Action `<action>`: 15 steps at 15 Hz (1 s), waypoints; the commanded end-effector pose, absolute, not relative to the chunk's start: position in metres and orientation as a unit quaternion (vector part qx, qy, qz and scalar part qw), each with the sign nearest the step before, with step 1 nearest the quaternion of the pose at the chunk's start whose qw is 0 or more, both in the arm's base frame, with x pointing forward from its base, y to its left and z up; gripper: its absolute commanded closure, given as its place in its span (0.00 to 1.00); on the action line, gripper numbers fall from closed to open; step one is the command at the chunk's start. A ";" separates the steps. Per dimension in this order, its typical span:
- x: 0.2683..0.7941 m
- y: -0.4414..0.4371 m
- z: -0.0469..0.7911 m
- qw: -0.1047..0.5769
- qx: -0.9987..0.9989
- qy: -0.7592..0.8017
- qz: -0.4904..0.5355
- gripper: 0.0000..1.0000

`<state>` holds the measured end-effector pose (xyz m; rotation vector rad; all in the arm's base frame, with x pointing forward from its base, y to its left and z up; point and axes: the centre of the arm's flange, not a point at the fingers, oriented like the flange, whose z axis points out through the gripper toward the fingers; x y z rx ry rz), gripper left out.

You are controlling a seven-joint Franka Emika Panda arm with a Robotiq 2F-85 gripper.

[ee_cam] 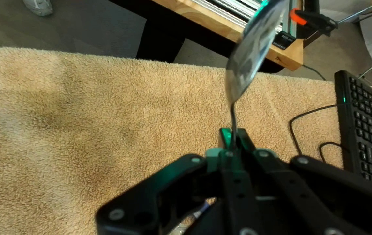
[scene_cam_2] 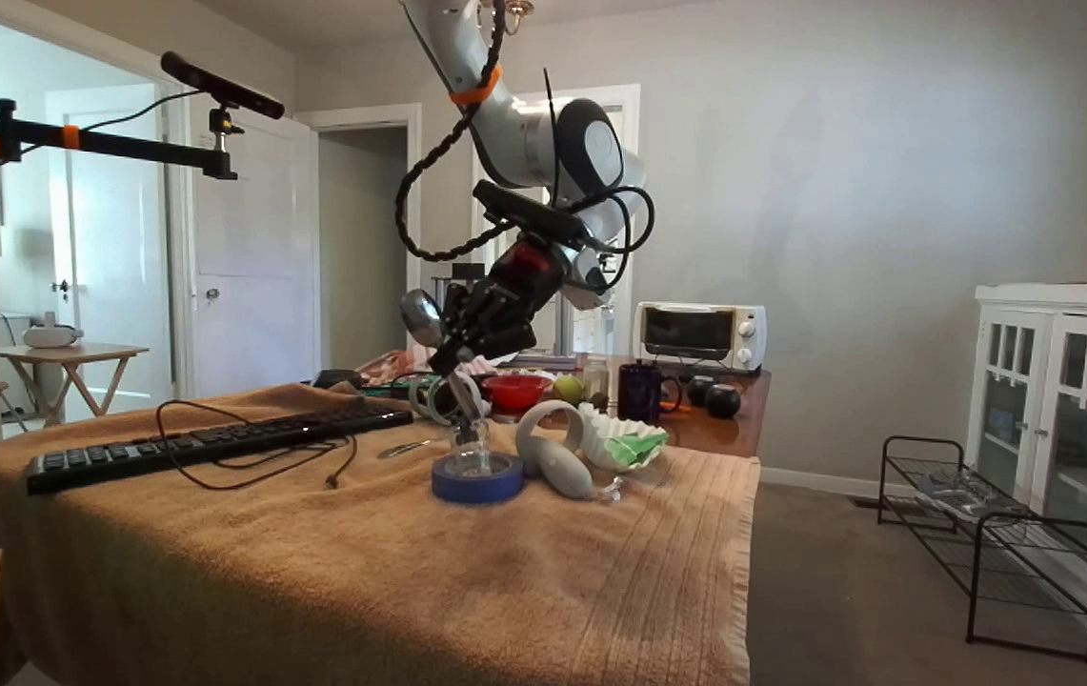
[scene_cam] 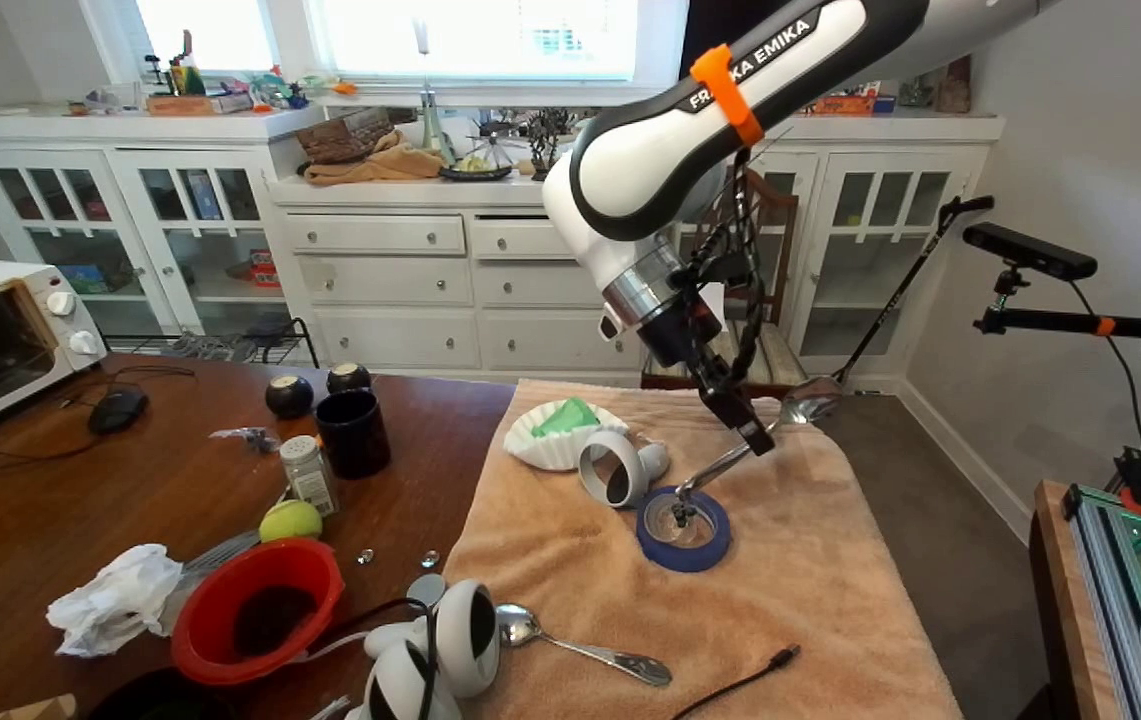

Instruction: Use one silver spoon to place the toy car in the glass cup.

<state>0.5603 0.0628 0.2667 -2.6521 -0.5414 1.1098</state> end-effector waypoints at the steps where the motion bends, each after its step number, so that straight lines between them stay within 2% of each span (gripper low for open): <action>1: 0.556 0.068 0.280 0.122 -0.901 -0.187 0.372 0.99; 12: 0.556 0.078 0.281 0.145 -0.892 -0.224 0.365 0.99; 13: 0.561 0.072 0.280 0.125 -0.900 -0.205 0.364 0.95; 15: 0.560 0.076 0.280 0.129 -0.897 -0.218 0.362 0.95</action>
